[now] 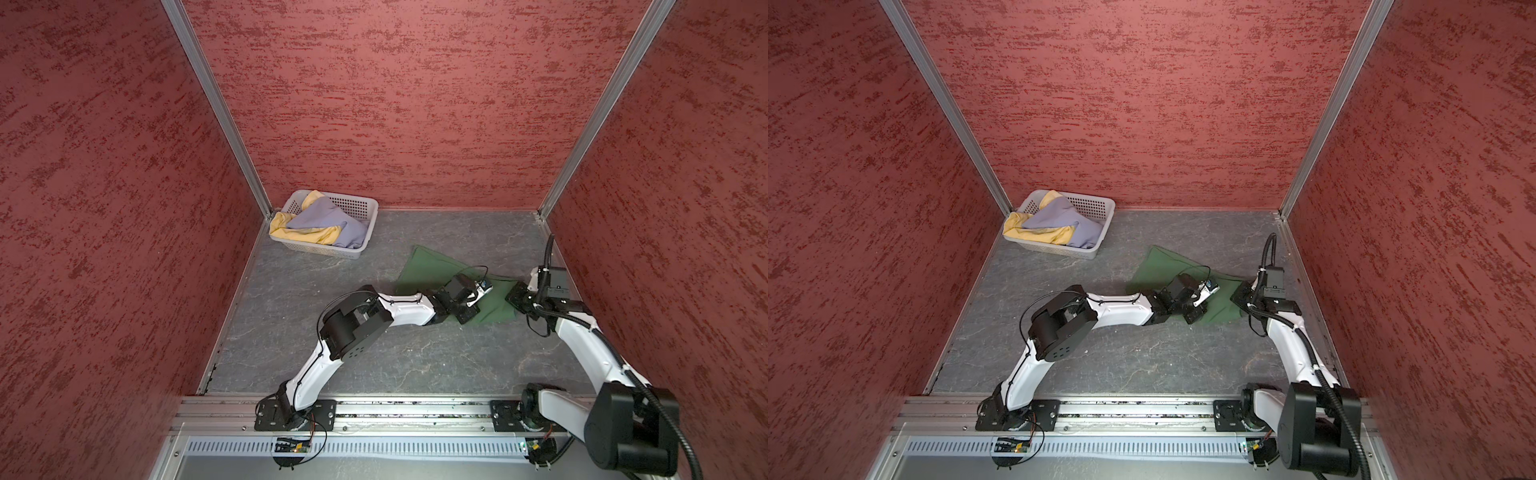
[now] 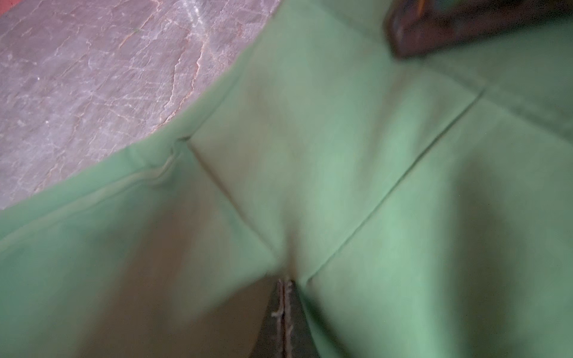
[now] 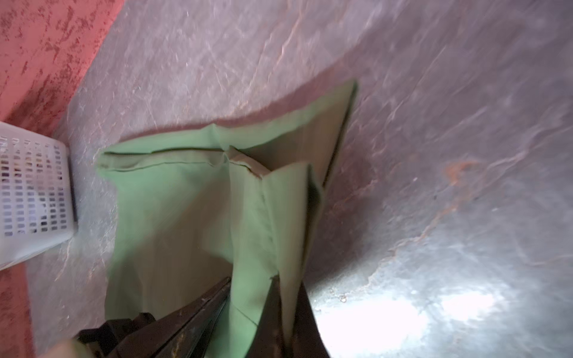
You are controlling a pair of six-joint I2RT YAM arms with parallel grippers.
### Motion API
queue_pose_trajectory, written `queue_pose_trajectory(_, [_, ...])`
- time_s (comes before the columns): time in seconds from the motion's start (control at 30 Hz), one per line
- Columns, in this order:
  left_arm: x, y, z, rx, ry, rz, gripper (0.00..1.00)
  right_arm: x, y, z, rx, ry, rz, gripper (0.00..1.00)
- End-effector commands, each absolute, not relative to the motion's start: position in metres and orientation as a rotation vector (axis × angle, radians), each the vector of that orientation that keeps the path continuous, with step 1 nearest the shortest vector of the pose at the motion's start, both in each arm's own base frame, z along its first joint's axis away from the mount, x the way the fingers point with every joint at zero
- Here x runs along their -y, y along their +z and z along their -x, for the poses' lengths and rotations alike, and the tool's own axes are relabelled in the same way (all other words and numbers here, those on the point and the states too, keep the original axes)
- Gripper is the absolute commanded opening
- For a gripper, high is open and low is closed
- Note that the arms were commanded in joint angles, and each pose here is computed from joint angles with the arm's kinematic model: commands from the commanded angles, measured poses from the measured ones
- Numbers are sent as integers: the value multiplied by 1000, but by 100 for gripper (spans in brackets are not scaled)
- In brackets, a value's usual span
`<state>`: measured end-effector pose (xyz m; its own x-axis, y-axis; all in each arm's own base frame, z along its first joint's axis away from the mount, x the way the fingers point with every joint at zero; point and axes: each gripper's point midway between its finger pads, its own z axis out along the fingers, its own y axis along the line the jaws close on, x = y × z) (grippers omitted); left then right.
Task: Fold and stack skirts
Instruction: Fold the skirt at the top-center of the table.
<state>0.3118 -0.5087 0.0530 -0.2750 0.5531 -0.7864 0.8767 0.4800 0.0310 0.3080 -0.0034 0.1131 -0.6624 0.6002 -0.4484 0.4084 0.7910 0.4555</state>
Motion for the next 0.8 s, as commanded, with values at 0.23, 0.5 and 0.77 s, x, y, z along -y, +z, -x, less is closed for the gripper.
queue_pose_trajectory(0.23, [426, 101, -376, -2016, -485, -898, 0, 41, 137, -320, -2397, 91, -700, 0])
queue_pose_trajectory(0.5, [362, 77, -388, -2076, -368, -848, 0, 36, 141, -348, -2431, 103, -627, 0])
queue_pose_trajectory(0.77, [367, 54, -376, -2114, -362, -858, 0, 28, 158, -372, -2445, 102, -547, 0])
